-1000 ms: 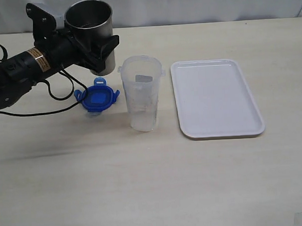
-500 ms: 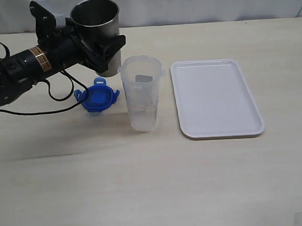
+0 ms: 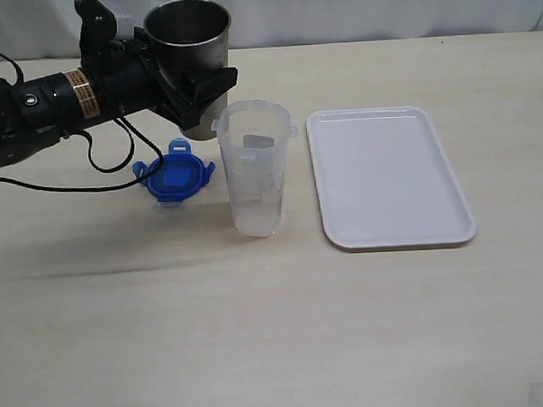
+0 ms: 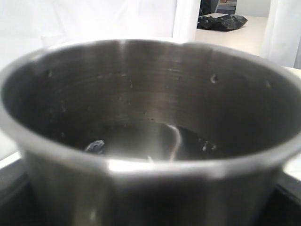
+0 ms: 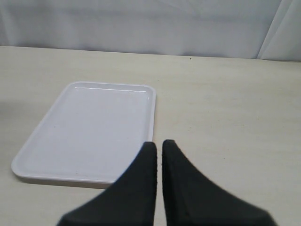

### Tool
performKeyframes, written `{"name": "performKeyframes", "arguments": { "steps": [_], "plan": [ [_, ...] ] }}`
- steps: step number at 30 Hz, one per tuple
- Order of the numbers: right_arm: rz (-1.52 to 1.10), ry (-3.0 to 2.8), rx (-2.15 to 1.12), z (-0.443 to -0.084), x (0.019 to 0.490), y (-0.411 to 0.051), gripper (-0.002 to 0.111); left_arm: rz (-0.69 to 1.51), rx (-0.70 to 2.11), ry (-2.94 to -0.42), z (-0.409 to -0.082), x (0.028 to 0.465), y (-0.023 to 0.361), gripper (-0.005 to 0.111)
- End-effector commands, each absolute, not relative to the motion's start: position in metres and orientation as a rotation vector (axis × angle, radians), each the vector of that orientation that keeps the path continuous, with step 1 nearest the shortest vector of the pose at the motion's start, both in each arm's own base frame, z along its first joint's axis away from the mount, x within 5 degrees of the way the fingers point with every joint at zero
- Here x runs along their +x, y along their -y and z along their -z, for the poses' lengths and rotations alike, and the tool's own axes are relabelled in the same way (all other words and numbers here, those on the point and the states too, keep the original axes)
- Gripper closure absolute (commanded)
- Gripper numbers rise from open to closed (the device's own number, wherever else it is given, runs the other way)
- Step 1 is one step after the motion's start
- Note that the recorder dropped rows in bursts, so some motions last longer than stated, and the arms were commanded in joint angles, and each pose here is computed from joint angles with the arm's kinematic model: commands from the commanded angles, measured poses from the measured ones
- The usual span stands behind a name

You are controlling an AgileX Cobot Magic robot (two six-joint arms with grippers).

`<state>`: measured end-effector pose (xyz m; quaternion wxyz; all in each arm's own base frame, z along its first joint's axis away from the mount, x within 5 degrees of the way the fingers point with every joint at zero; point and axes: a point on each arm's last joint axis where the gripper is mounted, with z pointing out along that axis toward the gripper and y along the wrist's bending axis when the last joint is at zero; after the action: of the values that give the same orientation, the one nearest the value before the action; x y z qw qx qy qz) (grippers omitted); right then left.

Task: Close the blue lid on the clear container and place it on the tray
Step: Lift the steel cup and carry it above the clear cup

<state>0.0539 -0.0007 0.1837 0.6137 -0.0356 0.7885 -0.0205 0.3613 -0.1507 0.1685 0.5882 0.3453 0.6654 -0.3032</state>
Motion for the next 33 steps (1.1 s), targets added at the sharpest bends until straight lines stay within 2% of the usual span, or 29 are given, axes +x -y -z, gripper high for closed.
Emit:
{"name": "performKeyframes", "arguments": {
  "steps": [1,19,33],
  "plan": [
    [0.046,-1.819,-0.076,-0.1828,0.0537,0.0008,0.104,0.755,0.804,-1.437,-0.186,0.3595,0.1541,0.107],
    [0.046,-1.819,-0.076,-0.1828,0.0537,0.0008,0.104,0.824,0.763,-1.419,-0.1899,0.3579,0.1551,0.107],
    [0.046,-1.819,-0.076,-0.1828,0.0537,0.0008,0.104,0.73,0.882,-1.351,-0.1885,0.3559,0.1563,0.107]
  ]
}}
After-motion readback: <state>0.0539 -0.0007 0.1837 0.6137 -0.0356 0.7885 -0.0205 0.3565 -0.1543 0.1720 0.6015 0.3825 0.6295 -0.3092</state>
